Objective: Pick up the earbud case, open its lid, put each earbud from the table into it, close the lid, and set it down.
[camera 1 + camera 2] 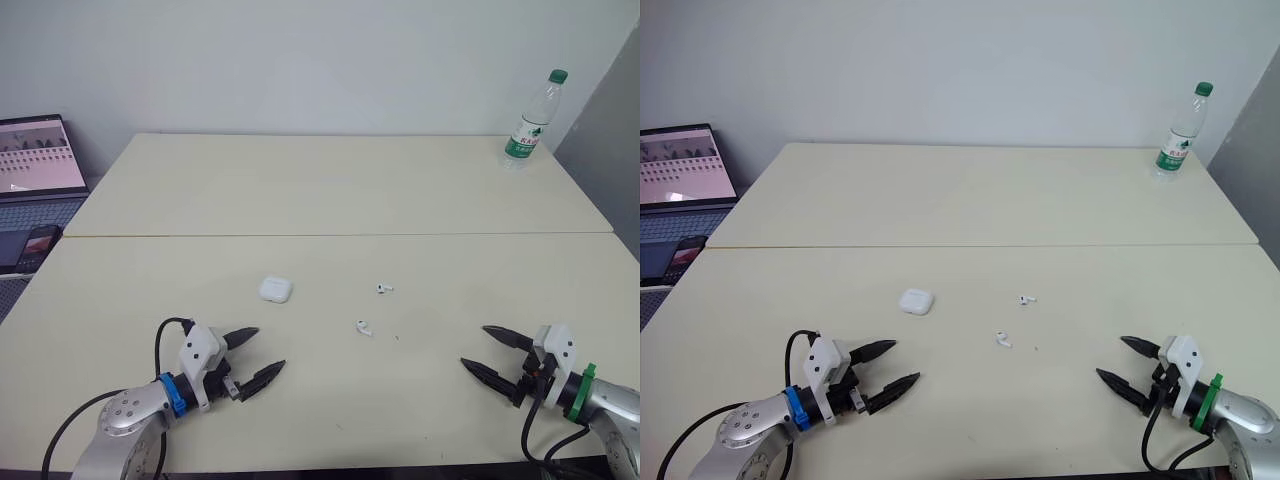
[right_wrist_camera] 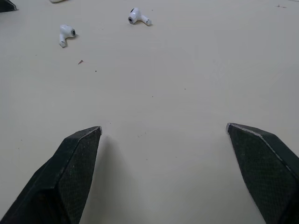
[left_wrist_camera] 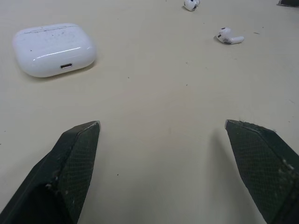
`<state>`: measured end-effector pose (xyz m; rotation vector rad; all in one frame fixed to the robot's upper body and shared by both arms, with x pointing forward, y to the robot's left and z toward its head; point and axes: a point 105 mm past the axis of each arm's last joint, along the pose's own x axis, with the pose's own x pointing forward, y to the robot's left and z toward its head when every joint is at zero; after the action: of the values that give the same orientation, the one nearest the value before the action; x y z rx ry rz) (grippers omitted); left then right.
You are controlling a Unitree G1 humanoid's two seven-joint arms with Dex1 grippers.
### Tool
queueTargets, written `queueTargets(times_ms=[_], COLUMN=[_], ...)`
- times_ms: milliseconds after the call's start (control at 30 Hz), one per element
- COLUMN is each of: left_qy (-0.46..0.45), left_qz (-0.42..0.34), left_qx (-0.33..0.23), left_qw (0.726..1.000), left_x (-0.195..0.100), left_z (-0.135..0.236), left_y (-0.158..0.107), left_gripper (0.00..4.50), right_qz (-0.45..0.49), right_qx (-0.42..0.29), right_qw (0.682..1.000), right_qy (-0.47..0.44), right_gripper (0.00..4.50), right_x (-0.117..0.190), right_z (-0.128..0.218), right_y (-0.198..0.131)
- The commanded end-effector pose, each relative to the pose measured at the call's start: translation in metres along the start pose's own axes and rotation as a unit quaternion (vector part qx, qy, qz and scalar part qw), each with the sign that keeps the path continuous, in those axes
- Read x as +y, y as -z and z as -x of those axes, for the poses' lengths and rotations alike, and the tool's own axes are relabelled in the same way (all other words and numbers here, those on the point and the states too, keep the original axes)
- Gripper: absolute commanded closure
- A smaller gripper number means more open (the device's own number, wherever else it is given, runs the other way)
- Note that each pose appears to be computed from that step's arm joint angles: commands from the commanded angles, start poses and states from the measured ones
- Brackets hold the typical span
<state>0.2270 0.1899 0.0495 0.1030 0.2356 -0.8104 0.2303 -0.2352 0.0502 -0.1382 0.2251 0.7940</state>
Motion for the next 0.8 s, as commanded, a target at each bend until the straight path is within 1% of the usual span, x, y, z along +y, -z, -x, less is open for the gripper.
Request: queueTargets(times_ms=[33, 233, 600, 800], left_qy=[-0.014, -0.02, -0.017, -0.022], left_qz=[0.001, 0.008, 0.006, 0.002], left_qx=[0.008, 0.008, 0.007, -0.015], left_qw=[1.0, 1.0, 1.0, 1.0], left_x=[0.002, 0.001, 0.001, 0.006], left_z=[0.007, 0.009, 0.007, 0.001], left_y=[0.003, 0.006, 0.006, -0.005], left_gripper=[0.0, 0.0, 0.0, 0.0], right_qz=[0.014, 0.025, 0.022, 0.021], right_qx=[-0.008, -0.001, 0.0, -0.001], right_qw=[1.0, 1.0, 1.0, 1.0], right_qy=[-0.003, -0.011, -0.001, 0.0], right_gripper=[0.02, 0.02, 0.02, 0.02], right_x=[-0.003, -0.004, -0.006, -0.004], right_z=[0.0, -0.002, -0.001, 0.001], right_y=[-0.007, -0.007, -0.007, -0.006])
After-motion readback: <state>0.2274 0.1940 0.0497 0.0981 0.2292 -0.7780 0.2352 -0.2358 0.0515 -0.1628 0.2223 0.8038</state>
